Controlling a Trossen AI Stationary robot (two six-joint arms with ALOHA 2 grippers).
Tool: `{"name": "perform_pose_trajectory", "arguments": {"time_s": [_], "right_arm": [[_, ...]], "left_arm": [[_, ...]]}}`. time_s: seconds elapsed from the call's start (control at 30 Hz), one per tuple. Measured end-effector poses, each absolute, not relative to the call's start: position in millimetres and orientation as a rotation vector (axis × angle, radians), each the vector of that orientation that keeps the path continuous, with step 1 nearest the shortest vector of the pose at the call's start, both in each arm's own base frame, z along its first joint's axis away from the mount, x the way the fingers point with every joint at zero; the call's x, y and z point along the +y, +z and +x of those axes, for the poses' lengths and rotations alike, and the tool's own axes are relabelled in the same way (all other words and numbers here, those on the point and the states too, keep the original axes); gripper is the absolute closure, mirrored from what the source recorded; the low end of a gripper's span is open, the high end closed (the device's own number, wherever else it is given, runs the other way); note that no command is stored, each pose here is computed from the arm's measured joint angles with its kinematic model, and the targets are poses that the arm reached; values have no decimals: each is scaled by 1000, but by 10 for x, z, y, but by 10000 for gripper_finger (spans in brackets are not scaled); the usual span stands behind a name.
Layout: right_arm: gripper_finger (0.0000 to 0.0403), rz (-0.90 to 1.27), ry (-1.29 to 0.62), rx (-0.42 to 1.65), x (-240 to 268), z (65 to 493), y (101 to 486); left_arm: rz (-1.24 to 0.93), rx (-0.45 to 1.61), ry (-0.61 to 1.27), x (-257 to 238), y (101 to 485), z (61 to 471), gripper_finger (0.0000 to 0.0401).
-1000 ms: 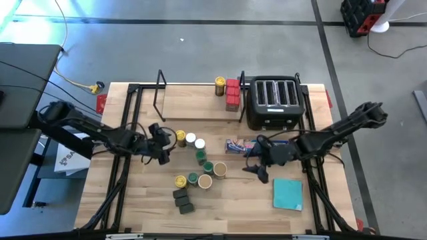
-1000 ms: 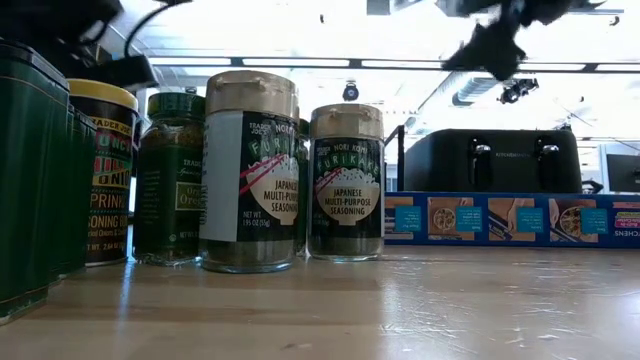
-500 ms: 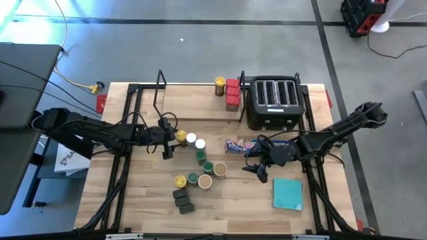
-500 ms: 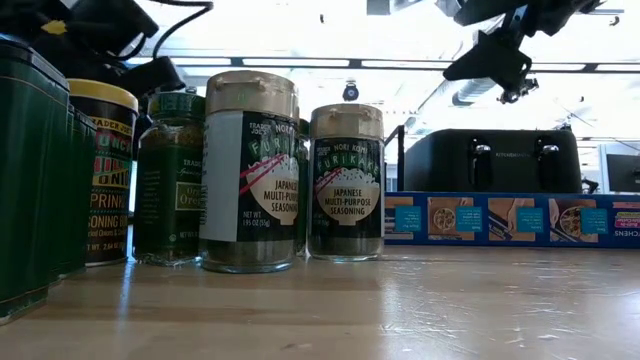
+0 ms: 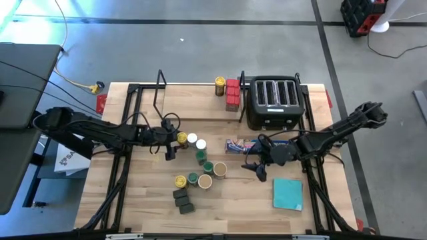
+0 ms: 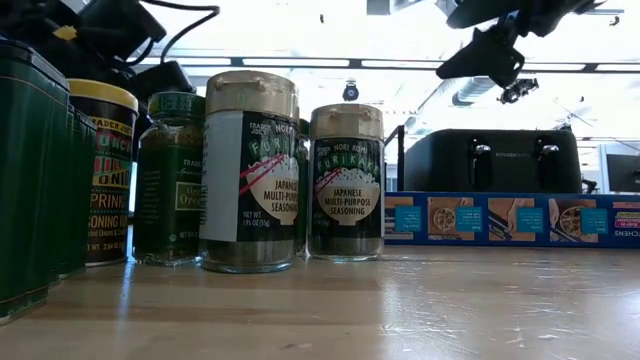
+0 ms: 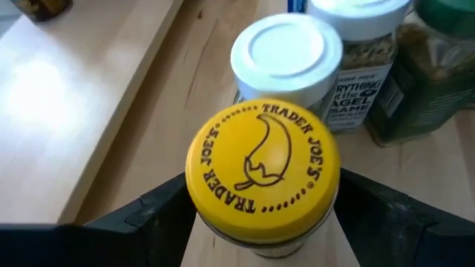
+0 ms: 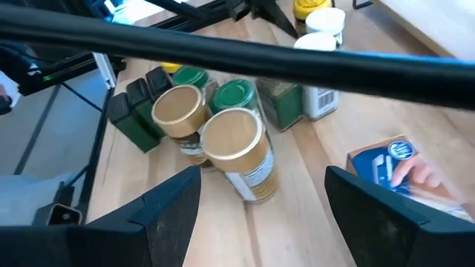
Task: Shelf spices
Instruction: Put the top yellow seasoning can on the shelf aligned with the other yellow seasoning cans
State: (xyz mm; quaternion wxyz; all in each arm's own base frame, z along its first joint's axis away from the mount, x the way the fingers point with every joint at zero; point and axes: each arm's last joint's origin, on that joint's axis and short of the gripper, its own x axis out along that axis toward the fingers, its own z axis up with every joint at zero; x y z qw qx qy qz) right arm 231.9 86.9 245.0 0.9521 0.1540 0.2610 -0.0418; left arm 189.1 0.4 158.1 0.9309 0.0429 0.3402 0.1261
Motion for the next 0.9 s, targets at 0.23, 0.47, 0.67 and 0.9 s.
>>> {"name": "perform_pose_trajectory", "arguments": {"time_s": [0.23, 0.47, 0.67, 0.9], "right_arm": [[121, 302, -99, 527, 827, 2335, 2451], [121, 302, -98, 528, 829, 2334, 2450], [121, 295, -111, 524, 831, 2331, 2450], [121, 250, -156, 508, 826, 2326, 2449]], "left_arm": [[28, 682, 347, 21, 1578, 1890, 156], [-7, 659, 407, 32, 1586, 1891, 200], [-22, 616, 572, 69, 1599, 1877, 199], [-90, 526, 660, 81, 1754, 1947, 199]]}}
